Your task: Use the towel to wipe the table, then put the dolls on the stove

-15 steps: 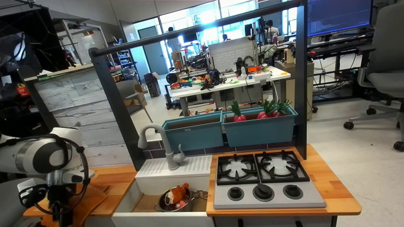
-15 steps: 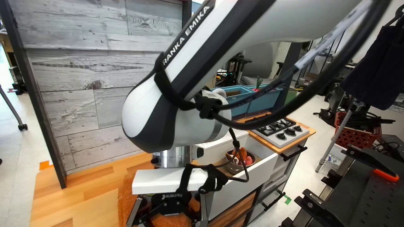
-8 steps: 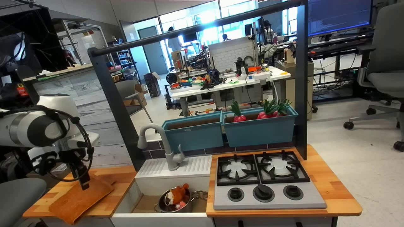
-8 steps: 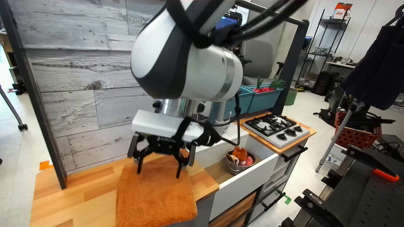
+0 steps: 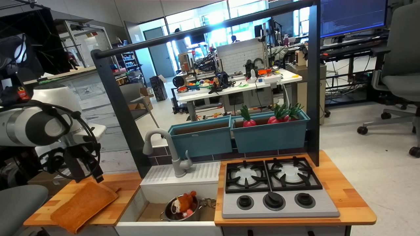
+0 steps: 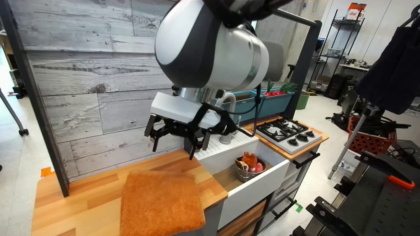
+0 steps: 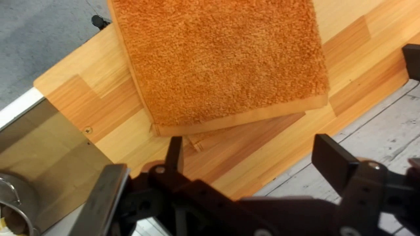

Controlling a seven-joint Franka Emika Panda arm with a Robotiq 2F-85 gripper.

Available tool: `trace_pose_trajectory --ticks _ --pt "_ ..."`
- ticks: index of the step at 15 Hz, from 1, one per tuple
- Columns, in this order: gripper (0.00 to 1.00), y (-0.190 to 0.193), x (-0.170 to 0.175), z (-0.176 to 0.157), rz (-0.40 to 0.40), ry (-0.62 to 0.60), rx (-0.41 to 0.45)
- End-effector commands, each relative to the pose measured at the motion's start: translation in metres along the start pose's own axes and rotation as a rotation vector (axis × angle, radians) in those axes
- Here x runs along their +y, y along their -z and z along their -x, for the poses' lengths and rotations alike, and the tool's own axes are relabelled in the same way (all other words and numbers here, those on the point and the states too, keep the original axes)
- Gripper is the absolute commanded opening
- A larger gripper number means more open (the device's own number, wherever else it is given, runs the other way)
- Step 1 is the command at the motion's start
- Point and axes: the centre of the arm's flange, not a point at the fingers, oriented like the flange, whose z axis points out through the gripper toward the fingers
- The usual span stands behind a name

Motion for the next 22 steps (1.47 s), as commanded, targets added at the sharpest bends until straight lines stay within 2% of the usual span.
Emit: trace_pose_trajectory --ticks 1,7,9,10,12,14,16,18,20,22 --pt "1.0 -0.001 0.001 0.001 0.004 -0.001 -0.001" --pt "1.0 -0.081 -0.021 0.01 0.141 0.062 -0.013" --pt "1.0 -0.103 -0.027 0.016 0.125 0.076 -0.029" --pt "1.0 -0.075 -0.004 0.029 0.126 0.07 -0.031" --pt "1.0 -0.093 -0.008 0.033 0.124 0.081 -0.031" --pt "1.0 -0.094 -0.011 0.03 0.12 0.082 -0.028" --pt "1.0 -0.111 -0.025 0.027 0.124 0.064 -0.008" --pt "1.0 -0.137 -0.039 0.034 0.18 0.036 -0.059" --pt "1.0 -0.17 -0.062 0.046 0.222 0.051 -0.059" --pt "1.0 -0.186 -0.081 0.054 0.176 0.069 -0.009"
